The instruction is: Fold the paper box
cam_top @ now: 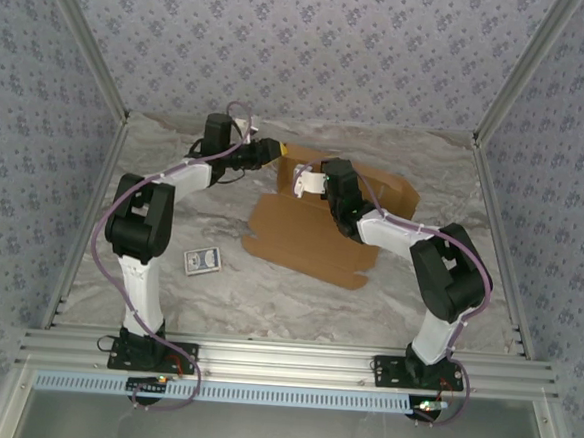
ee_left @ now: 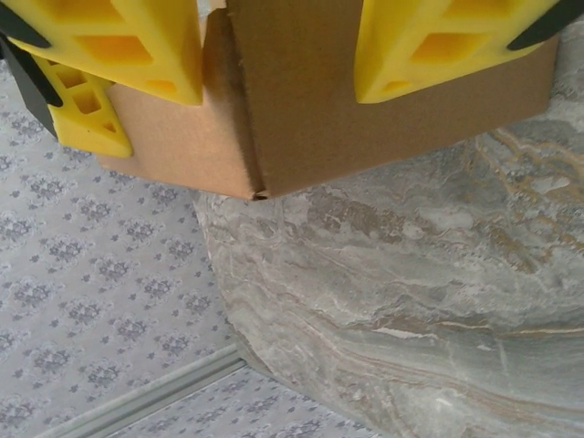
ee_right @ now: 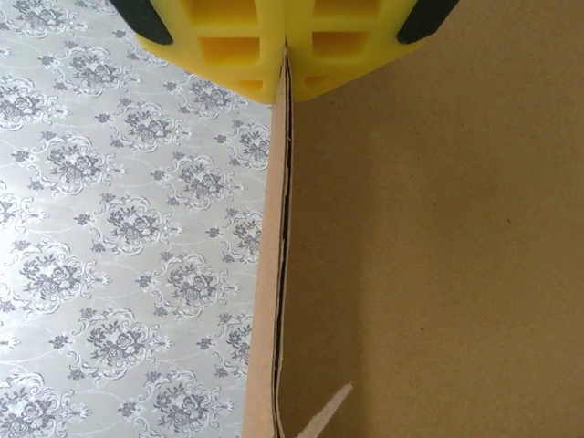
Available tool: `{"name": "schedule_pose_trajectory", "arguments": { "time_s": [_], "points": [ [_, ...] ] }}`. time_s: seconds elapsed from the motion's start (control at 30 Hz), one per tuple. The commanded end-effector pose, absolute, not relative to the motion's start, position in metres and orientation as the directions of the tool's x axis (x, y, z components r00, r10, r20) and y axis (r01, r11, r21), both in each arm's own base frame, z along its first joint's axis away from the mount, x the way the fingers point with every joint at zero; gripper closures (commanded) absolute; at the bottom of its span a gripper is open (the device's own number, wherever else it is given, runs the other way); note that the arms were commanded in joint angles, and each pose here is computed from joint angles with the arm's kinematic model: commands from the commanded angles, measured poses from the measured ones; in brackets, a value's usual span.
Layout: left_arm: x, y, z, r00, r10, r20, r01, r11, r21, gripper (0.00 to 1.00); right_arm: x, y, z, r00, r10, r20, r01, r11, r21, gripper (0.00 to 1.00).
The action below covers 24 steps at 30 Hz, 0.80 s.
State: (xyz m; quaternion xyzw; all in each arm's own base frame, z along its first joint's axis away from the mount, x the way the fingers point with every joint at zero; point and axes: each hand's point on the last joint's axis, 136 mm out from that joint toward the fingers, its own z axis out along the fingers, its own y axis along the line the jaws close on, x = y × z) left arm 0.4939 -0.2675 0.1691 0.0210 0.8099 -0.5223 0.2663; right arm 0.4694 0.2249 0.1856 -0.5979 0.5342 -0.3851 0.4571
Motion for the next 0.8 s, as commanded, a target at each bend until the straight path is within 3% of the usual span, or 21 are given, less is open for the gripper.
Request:
{"name": "schedule_pose_trajectory", "arguments": {
  "time_s": [0.0, 0.3, 0.5, 0.77],
  "points": [
    [0.498, -0.25, 0.165, -0.866, -0.26, -0.427, 0.259, 0.496, -0.829, 0.48, 0.467, 0.213, 0.152, 0.111, -0.993, 0.049, -0.375, -0.087, -0.923, 1.0],
    [0.484, -0.232, 0.204, -0.779, -0.26, -0.57, 0.4, 0.494, -0.772, 0.26, 0.467, 0.214, 0.15, 0.111, -0.993, 0.048, -0.38, -0.087, -0.921, 1.0],
    [0.468, -0.23, 0.18, -0.711, -0.16, -0.685, 0.506, 0.559, -0.656, 0.28, 0.468, 0.216, 0.153, 0.117, -0.992, 0.043, -0.377, -0.084, -0.923, 1.0],
    [0.466, -0.257, 0.149, -0.528, 0.058, -0.847, 0.666, 0.647, -0.371, 0.31, 0.47, 0.218, 0.157, 0.119, -0.992, 0.039, -0.374, -0.082, -0.924, 1.0]
  ]
}}
